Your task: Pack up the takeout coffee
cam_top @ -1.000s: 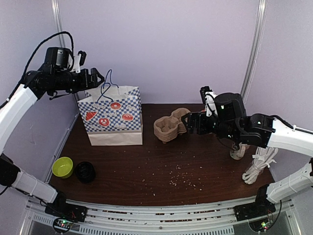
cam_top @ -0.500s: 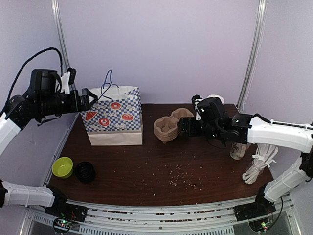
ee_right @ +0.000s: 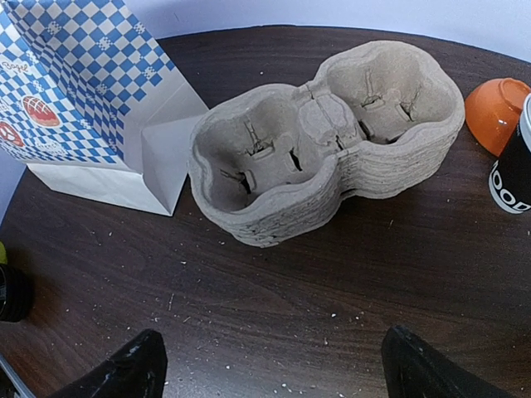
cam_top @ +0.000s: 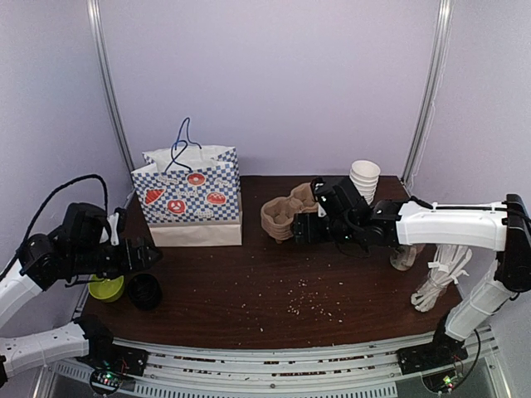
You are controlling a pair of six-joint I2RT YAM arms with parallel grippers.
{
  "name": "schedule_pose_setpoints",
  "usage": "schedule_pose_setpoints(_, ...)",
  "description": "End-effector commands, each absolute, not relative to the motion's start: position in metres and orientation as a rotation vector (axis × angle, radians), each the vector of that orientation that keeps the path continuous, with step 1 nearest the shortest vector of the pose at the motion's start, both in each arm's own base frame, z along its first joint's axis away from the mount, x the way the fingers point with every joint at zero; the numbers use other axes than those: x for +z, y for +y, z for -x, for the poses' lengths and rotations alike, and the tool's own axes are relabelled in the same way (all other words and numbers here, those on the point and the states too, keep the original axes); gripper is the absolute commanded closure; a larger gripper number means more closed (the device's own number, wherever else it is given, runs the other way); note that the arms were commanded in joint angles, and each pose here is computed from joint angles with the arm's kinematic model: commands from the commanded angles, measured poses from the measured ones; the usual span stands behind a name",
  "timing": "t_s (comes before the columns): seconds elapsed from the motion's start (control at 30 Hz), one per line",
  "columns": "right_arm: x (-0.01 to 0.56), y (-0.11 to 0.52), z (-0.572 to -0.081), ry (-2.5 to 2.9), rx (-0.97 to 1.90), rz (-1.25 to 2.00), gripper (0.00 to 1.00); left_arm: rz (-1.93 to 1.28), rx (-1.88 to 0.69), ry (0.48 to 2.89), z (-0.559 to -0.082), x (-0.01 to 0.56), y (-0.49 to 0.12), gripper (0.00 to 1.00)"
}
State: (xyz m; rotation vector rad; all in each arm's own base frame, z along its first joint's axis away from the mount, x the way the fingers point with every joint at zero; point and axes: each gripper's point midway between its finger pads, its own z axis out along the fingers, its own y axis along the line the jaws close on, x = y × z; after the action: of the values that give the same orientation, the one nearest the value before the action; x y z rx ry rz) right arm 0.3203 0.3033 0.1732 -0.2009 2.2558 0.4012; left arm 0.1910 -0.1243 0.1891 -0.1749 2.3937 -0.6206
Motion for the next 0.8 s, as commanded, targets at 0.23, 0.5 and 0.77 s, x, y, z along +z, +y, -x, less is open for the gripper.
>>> schedule_pose_setpoints(0.23,0.255,0.243,-0.374,2.136,0.243,0.022,0.11,0.155,-0.741,2.394,-0.194,0.186,-0.17,0.05)
schedule_pose_setpoints(0.5,0.307,0.132,-0.426,2.099,0.091,-0.202,0.18,0.103,-0.74,2.412,-0.198,0.172,-0.187,0.05)
schedule_pose_setpoints(0.77,0.276,0.078,-0.465,2.192,0.12,-0.363,0.36,0.074,-0.746,2.422,-0.203,0.166,-0.197,0.05)
